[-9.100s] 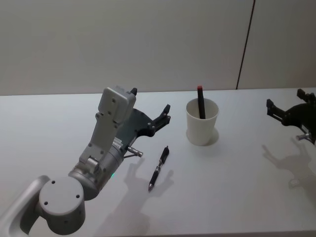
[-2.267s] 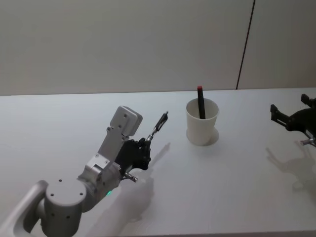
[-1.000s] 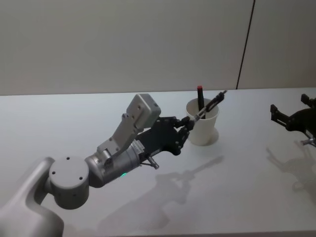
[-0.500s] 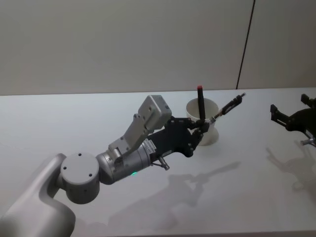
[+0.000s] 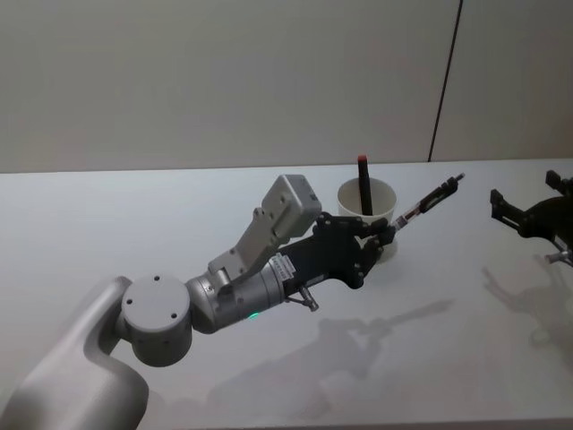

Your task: Place the pen into the pen holder.

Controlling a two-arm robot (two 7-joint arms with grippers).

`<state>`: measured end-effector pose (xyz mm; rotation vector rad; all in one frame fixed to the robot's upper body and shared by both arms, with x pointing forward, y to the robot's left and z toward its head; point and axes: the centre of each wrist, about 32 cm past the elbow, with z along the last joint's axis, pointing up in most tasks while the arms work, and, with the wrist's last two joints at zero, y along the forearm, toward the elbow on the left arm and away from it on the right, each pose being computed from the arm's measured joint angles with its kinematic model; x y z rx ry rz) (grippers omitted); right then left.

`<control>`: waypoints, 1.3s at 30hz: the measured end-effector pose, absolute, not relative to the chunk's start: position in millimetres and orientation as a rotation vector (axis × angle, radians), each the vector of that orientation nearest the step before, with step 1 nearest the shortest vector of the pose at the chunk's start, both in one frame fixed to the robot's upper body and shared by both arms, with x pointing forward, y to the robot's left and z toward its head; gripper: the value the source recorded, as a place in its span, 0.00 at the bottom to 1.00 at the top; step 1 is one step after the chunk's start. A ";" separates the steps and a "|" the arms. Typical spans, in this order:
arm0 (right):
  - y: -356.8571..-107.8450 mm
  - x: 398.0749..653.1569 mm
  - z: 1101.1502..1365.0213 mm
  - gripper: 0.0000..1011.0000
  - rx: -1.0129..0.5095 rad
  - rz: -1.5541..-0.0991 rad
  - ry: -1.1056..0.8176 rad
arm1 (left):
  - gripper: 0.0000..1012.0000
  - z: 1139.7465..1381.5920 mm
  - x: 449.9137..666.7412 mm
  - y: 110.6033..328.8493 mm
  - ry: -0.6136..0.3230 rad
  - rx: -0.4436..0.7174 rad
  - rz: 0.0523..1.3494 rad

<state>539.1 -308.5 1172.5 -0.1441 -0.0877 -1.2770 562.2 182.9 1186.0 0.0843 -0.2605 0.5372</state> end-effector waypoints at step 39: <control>-349.7 504.5 1169.5 0.99 0.040 -1.042 0.025 | 0.11 1184.6 564.4 179.0 -0.260 0.075 0.515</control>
